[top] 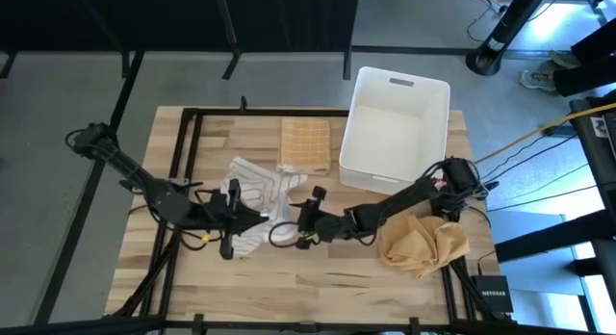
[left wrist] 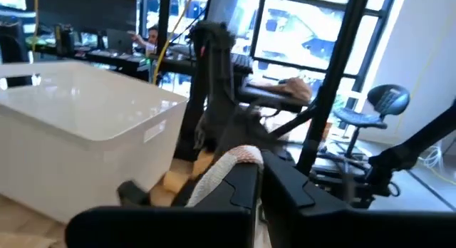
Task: Fold towel
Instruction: Fold the white towel
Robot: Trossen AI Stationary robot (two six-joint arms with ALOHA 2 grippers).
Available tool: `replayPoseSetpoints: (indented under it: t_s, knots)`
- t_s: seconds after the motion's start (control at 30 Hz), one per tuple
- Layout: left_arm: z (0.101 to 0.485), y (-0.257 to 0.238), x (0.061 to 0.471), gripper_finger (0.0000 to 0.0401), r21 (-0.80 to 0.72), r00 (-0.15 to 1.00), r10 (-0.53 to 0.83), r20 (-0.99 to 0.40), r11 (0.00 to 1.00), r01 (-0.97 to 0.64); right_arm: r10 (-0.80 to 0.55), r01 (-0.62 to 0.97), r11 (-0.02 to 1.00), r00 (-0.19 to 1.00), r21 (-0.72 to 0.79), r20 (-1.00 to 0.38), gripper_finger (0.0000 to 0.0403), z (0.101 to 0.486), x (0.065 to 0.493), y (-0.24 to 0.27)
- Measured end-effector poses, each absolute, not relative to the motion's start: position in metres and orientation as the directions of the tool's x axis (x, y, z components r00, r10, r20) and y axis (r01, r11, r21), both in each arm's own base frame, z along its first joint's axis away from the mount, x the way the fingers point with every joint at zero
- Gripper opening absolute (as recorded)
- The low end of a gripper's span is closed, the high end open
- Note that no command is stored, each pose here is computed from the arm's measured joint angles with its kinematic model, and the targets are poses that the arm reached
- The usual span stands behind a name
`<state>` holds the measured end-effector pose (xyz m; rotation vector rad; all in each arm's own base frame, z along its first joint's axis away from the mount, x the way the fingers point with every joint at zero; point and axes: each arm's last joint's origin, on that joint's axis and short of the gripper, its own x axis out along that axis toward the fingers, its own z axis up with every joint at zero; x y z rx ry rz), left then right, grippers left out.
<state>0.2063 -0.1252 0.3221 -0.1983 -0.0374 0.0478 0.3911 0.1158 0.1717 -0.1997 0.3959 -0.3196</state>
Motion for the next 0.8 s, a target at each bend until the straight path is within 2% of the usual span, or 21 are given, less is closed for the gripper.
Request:
replayPoseSetpoints:
  t_s: [0.1,0.17,0.27,0.37,0.5,0.67,0.8]
  knots:
    - [0.323,-0.129,0.204,0.0007,-0.190,0.999,0.033,0.035,0.981,-0.026,-0.329,0.224,0.923,0.882,-0.314,-0.337,0.0044,0.173,0.390,0.123]
    - [0.324,-0.132,0.201,0.0004,-0.177,0.999,0.018,0.041,0.984,-0.010,-0.342,0.208,0.899,0.883,-0.386,-0.320,0.0013,0.187,0.387,0.132]
    - [0.331,-0.137,0.194,0.0002,-0.145,0.998,-0.017,0.064,0.989,0.026,-0.431,0.271,0.827,0.867,-0.492,-0.248,0.0019,0.229,0.376,0.150]
    - [0.338,-0.143,0.185,0.0003,-0.105,0.995,-0.048,0.085,0.993,0.057,-0.467,0.264,0.741,0.863,-0.617,-0.192,0.0007,0.281,0.363,0.167]
    - [0.340,-0.146,0.177,0.0004,-0.051,0.996,0.021,0.082,0.999,-0.016,-0.482,0.265,0.674,0.865,-0.689,-0.140,0.0009,0.356,0.345,0.182]
    - [0.338,-0.145,0.173,0.0005,0.010,0.982,0.181,0.057,0.983,-0.182,-0.403,0.225,0.753,0.900,-0.618,-0.163,0.0004,0.429,0.326,0.180]
    - [0.331,-0.140,0.171,0.0005,0.090,0.927,0.374,0.009,0.923,-0.373,-0.350,0.176,0.848,0.894,-0.500,-0.279,0.0004,0.445,0.316,0.167]
